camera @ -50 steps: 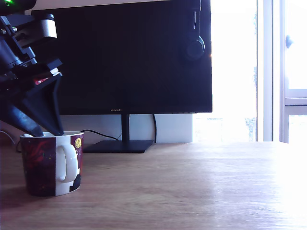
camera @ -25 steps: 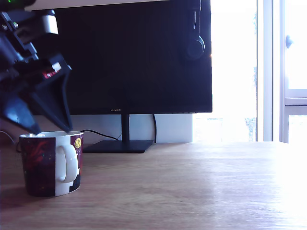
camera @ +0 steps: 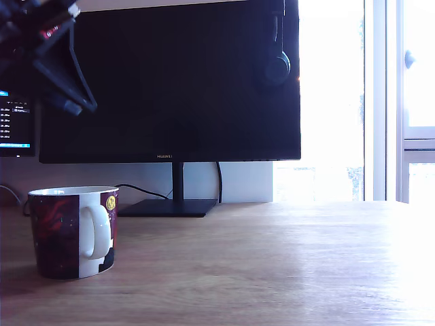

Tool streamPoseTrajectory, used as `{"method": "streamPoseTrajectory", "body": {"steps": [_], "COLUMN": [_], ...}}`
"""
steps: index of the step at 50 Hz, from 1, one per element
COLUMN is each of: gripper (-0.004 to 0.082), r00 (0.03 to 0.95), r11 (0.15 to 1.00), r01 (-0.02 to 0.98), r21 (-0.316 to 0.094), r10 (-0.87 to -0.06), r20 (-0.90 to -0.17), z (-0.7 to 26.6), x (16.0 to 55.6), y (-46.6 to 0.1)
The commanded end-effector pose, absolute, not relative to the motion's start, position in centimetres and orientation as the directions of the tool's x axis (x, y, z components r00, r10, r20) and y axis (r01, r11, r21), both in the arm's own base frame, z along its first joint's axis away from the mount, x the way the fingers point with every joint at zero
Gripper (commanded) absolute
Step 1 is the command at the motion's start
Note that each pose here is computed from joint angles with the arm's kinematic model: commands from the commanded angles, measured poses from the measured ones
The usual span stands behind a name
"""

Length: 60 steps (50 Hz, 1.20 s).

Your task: Pick up the coffee capsules from the table one by one and drop them inside the nearest coffee cup

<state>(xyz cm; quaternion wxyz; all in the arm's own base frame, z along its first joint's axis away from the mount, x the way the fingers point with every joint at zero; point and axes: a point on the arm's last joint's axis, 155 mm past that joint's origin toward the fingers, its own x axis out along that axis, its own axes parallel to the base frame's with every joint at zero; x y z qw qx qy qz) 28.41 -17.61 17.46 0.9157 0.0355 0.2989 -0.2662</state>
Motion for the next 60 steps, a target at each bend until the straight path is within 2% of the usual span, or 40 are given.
{"method": "streamPoseTrajectory", "body": {"steps": [1,14,19,34,51,60], "gripper": [-0.0016,-0.0016,-0.0016,-0.0016,-0.0016,-0.0016], "r00": [0.694,0.745,0.755,0.759,0.763,0.77], "r11": [0.856,0.887,0.898,0.922,0.942,0.946], "r01": [0.507,0.453,0.427,0.338,0.258,0.213], "r21": [-0.098,-0.087,-0.101,-0.188,-0.214,-0.245], "r10": [-0.474,-0.43,-0.416,-0.385,-0.334,-0.317], "r20": [-0.542,-0.509,-0.507,-0.525,-0.553,-0.554], "z": [18.3,19.1,18.5,15.9,14.4,14.5], "x": [28.5,28.3,28.0,26.6,24.6,23.6], "y": [-17.6,-16.1,-15.3,-13.6,-11.6,-10.7]}}
